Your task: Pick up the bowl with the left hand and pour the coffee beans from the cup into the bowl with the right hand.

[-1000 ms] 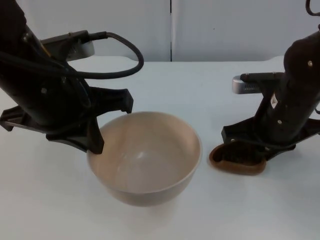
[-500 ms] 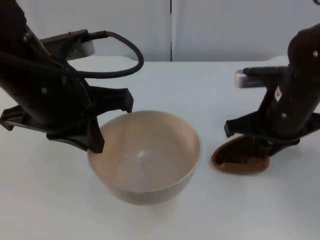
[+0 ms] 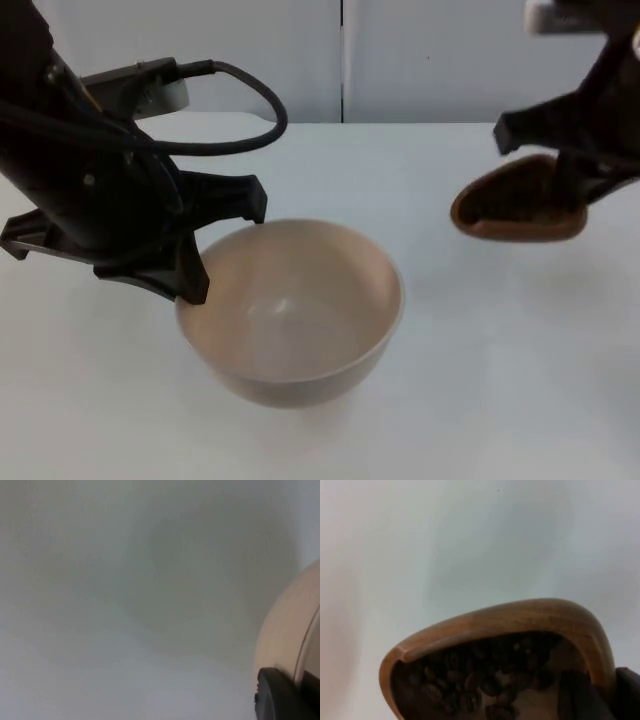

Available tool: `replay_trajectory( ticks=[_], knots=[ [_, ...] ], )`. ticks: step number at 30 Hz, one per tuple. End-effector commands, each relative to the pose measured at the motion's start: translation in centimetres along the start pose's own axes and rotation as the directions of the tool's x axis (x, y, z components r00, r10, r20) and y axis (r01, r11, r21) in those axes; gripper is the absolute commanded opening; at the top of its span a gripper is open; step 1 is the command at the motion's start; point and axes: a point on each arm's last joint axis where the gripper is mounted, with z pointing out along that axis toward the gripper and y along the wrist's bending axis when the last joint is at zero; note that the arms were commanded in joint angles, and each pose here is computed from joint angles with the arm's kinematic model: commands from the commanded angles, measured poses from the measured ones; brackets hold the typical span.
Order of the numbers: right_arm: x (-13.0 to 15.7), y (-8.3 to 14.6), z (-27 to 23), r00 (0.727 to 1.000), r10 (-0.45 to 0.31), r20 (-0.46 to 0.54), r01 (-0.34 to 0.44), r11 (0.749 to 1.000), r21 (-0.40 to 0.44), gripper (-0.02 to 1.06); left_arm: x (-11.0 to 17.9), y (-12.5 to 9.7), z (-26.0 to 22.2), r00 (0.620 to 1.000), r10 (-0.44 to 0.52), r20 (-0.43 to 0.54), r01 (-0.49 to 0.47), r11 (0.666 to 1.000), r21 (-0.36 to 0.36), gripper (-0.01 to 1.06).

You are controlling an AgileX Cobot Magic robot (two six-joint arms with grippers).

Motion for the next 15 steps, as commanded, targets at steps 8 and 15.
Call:
replay_trajectory(
  ticks=[8, 15],
  knots=[
    [-0.7, -1.1, -8.2, 0.998, -0.067, 0.020, 0.067, 0.997, 0.031, 0.00, 0.1, -0.1, -0.2, 1.000, -0.004, 0.006, 0.004, 1.000, 0.009, 0.00],
    [-1.0, -1.4, -11.3, 0.994, -0.107, -0.008, 0.107, 0.993, 0.046, 0.00, 0.1, -0.1, -0.2, 1.000, -0.004, 0.006, 0.004, 1.000, 0.009, 0.00]
  ],
)
